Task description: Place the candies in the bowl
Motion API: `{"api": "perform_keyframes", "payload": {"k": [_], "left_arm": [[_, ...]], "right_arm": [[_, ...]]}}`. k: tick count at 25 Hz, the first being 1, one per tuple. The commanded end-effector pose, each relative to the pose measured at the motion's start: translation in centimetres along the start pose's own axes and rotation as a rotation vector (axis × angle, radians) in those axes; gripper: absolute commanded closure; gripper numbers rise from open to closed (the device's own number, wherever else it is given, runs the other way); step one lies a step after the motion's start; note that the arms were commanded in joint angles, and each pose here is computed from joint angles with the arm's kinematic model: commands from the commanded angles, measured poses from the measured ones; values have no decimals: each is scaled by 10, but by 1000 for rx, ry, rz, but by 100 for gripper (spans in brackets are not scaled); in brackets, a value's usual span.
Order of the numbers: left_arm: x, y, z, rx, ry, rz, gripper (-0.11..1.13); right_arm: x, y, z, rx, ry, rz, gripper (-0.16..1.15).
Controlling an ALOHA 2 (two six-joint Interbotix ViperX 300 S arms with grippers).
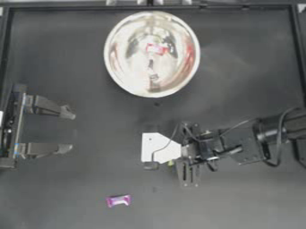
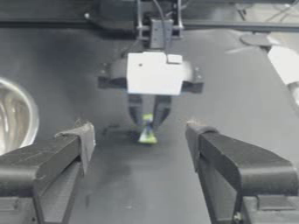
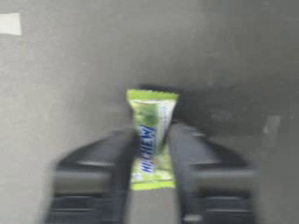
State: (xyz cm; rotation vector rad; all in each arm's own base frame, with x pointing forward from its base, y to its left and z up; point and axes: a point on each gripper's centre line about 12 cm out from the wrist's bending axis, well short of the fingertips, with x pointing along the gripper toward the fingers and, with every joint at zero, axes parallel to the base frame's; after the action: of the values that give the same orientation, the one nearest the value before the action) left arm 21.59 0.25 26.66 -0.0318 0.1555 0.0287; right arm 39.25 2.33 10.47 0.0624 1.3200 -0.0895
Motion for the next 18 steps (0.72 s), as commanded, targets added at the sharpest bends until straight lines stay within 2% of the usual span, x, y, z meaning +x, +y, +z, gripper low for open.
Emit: {"api": "perform_keyframes", "payload": {"k": [1, 8, 14, 18], "left_arm": [[1, 0, 6, -6, -15, 1, 7], [1, 0, 4, -8, -10, 1, 7], [0, 0, 5, -8, -12, 1, 7], [1, 0, 4, -6, -11, 1, 7]], "right_arm": [[-8, 1, 6, 0, -29, 4, 77], [-28, 3, 10, -1, -138, 29, 78], [-78, -3, 12, 4, -363, 66, 78], [-115, -18, 7, 5, -512, 60, 78]]}}
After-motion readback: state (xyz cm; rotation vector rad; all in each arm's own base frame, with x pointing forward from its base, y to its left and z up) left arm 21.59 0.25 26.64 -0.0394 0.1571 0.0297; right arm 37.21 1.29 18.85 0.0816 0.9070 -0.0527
